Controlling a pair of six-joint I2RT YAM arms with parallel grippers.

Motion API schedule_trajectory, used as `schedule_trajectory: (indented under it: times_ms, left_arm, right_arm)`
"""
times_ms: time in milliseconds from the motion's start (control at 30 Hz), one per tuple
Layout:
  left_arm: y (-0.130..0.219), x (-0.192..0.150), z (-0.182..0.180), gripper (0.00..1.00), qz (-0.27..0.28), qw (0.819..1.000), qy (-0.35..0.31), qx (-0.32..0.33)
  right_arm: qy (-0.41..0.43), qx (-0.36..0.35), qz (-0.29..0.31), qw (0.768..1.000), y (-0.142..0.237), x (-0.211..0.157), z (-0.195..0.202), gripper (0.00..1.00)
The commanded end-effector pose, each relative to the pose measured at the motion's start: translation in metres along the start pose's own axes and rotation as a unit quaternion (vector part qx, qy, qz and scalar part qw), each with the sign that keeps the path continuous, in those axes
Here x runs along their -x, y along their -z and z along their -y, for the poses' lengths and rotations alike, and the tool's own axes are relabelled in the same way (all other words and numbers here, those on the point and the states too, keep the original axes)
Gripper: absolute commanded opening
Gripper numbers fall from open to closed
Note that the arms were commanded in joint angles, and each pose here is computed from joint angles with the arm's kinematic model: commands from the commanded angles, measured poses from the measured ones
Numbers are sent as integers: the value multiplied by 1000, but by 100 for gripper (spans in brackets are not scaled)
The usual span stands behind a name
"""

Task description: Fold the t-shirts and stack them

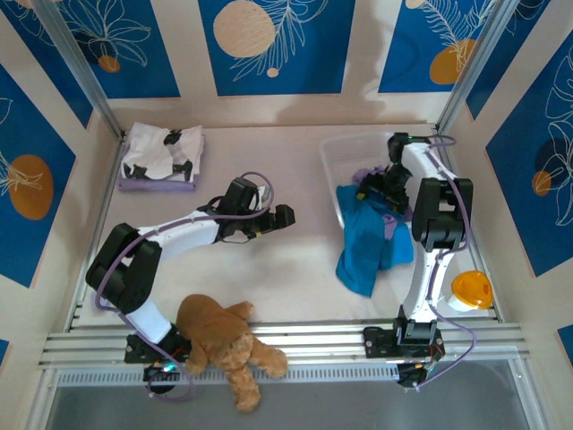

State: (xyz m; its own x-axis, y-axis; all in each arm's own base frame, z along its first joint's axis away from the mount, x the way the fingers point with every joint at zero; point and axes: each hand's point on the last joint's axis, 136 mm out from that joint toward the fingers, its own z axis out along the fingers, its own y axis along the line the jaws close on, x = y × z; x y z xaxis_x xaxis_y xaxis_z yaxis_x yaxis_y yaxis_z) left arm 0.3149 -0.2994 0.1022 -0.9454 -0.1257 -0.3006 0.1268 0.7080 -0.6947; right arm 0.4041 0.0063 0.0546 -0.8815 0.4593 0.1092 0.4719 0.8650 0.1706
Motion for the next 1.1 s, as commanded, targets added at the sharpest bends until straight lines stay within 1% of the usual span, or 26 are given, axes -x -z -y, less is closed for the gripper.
schedule_trajectory:
  times_ms: [0, 100, 267, 367, 467, 533, 667, 767, 867, 1000, 1067]
  left_arm:
    - [3, 5, 7, 99, 5, 1000, -3, -15]
    - [2, 6, 8, 99, -2, 1000, -5, -10]
    - [1, 7, 8, 99, -7, 1000, -7, -4]
    - [3, 7, 9, 99, -8, 1000, -8, 0]
    - [5, 9, 11, 99, -9, 1000, -15, 3]
    - [6, 9, 11, 99, -11, 1000, -20, 7]
    - [5, 11, 12, 99, -13, 1000, -23, 8]
    - [2, 11, 9, 99, -16, 1000, -22, 12]
    - [1, 12, 11, 99, -17, 1000, -21, 10]
    - [7, 17, 15, 99, -8, 999, -32, 12]
    - [10, 18, 15, 99, -5, 999, -36, 16]
  right_arm:
    - [-21, -22, 32, 999, -1, 45, 25, 99]
    - [-33, -23, 47, 998, 7, 75, 36, 99]
    - [-24, -20, 74, 997, 18, 112, 48, 99]
    - [-38, -25, 91, 995, 28, 130, 59, 99]
    - [-55, -18, 99, 993, 36, 142, 69, 99]
    - [-48, -17, 112, 992, 41, 148, 72, 99]
    - [-15, -54, 143, 988, 50, 160, 82, 99]
    - [4, -74, 164, 984, 64, 167, 87, 99]
    - [0, -62, 188, 980, 89, 166, 83, 99]
    - [17, -44, 210, 977, 122, 149, 64, 99]
    - [32, -47, 214, 975, 133, 137, 57, 99]
